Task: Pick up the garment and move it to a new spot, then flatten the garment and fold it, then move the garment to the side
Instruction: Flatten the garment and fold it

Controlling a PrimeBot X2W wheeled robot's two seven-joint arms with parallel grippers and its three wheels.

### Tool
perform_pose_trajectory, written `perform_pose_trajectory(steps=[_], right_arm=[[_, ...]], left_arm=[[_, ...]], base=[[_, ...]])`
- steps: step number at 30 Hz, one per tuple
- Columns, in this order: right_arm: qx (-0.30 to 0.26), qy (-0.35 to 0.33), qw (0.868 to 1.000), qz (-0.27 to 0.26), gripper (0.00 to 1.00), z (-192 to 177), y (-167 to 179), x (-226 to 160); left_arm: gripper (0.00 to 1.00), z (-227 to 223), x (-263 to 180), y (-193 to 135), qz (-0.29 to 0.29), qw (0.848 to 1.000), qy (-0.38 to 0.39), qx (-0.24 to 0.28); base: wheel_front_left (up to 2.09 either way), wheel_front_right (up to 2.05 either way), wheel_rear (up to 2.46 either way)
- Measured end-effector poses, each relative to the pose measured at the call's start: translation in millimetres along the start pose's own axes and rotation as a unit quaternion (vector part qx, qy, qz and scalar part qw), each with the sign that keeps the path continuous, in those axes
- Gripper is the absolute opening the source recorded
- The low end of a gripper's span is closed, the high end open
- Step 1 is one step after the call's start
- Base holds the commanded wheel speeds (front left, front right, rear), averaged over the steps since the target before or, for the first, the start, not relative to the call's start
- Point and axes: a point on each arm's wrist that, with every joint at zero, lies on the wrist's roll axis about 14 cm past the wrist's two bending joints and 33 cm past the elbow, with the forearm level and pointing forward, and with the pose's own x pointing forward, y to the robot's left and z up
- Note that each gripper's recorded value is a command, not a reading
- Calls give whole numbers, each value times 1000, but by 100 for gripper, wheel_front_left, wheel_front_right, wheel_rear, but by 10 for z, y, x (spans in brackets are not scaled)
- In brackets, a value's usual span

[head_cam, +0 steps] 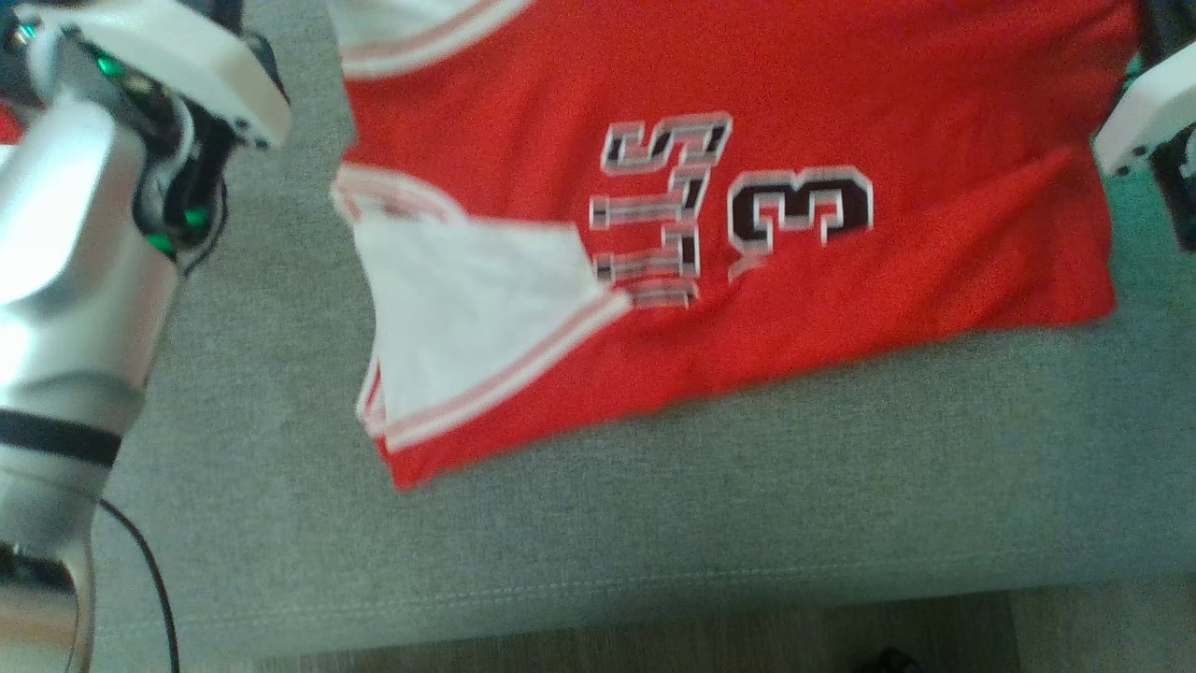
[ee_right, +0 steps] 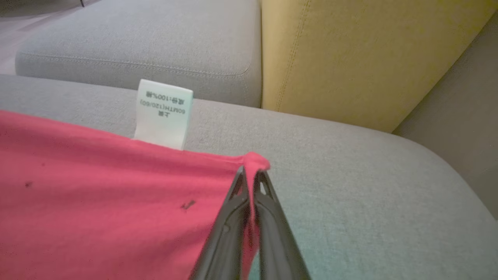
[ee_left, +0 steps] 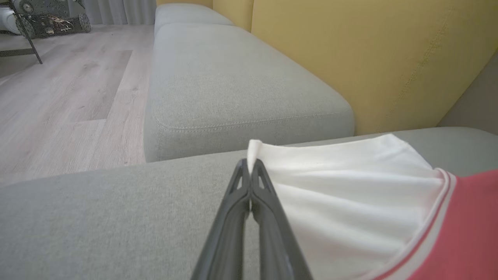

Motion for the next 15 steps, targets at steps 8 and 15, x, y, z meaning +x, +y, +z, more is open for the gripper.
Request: perform_pose_trajectory(steps=[8,15], right_arm=[[-1,-13,1000,-4,0,59,30,39],[2,-33,999,4,0,124,91,-21]], left_arm=[[0,39,77,-23,4,1000,-12,-5],[0,-83,-48,-82,-11,1000,2,12]], base=[[0,0,0],[0,0,0]])
